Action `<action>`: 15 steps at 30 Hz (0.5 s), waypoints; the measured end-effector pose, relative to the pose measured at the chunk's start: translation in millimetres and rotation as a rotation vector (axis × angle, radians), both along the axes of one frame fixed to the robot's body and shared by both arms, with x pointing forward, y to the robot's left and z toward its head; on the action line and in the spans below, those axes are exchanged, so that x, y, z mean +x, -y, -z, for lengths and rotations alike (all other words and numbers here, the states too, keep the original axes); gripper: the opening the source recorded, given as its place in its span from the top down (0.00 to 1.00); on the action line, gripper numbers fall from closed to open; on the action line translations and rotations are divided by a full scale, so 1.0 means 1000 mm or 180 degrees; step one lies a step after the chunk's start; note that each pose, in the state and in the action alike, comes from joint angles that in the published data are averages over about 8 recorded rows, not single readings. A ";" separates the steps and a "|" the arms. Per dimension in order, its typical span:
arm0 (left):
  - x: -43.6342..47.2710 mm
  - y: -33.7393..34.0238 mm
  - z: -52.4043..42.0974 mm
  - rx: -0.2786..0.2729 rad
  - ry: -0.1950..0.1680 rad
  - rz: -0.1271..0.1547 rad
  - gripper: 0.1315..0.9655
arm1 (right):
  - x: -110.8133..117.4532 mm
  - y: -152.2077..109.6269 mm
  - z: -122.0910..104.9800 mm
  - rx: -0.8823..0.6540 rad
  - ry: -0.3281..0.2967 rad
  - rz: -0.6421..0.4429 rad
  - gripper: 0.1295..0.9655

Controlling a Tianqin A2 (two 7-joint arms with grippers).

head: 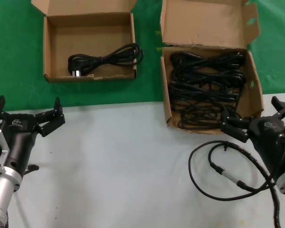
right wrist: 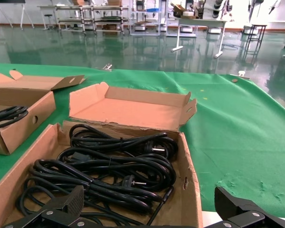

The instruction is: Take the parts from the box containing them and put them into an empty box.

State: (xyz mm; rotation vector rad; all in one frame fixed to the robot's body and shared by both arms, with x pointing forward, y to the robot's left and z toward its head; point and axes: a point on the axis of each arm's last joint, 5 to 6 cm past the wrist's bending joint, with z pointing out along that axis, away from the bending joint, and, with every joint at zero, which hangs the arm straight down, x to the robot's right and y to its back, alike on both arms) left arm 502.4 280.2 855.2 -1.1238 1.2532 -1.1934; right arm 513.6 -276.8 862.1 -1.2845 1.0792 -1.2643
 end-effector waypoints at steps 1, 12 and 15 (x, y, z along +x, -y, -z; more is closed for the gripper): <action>0.0000 0.0000 0.0000 0.0000 0.0000 0.0000 0.00 | 0.000 0.000 0.000 0.0000 0.0000 0.0000 0.00; 0.0000 0.0000 0.0000 0.0000 0.0000 0.0000 0.00 | 0.000 0.000 0.000 0.0000 0.0000 0.0000 0.00; 0.0000 0.0000 0.0000 0.0000 0.0000 0.0000 0.00 | 0.000 0.000 0.000 0.0000 0.0000 0.0000 0.00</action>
